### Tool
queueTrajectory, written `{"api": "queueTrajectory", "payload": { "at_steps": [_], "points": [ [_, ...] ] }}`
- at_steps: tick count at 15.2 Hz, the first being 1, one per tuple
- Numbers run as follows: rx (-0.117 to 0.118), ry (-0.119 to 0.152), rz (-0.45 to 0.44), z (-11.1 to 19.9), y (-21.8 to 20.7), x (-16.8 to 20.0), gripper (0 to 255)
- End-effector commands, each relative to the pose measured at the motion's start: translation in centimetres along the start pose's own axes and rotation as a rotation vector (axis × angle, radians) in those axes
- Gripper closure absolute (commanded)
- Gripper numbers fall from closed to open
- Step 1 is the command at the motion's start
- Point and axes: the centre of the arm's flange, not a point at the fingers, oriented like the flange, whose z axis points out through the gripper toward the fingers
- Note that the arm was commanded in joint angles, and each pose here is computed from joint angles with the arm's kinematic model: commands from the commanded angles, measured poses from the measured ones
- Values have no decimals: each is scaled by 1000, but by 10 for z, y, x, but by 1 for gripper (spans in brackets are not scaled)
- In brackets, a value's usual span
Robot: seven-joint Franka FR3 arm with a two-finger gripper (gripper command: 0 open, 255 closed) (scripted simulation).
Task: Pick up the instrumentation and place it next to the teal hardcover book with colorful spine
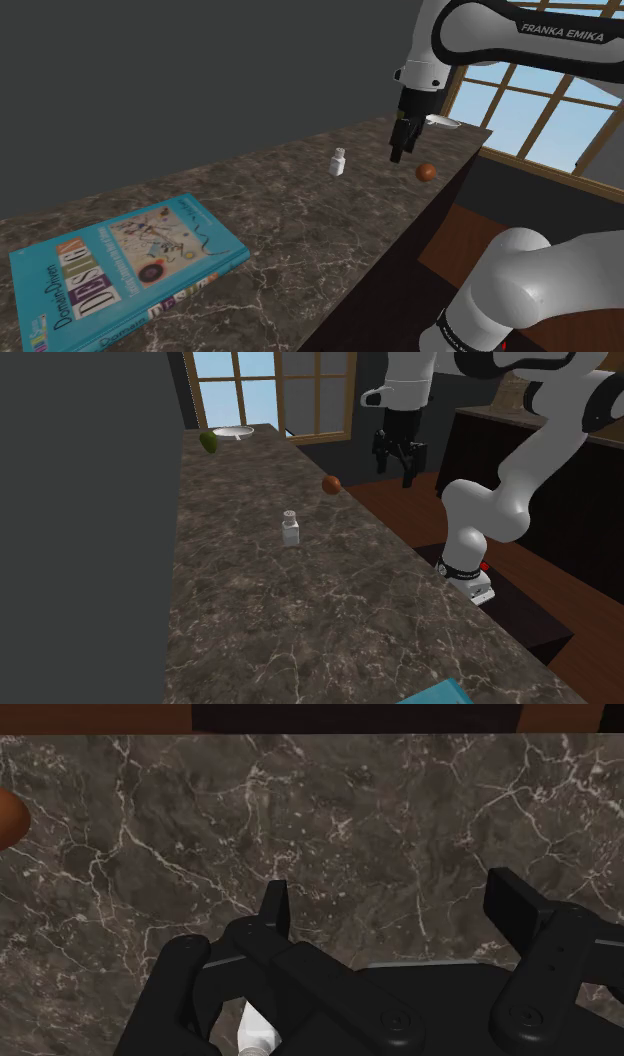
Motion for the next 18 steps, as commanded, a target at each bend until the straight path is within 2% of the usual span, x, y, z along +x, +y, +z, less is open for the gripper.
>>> {"api": "queueTrajectory", "payload": {
  "at_steps": [1, 18],
  "points": [
    [0, 0, 0, 0, 0, 0, 0],
    [93, -33, 55, 63, 105, 200, 0]
  ]
}}
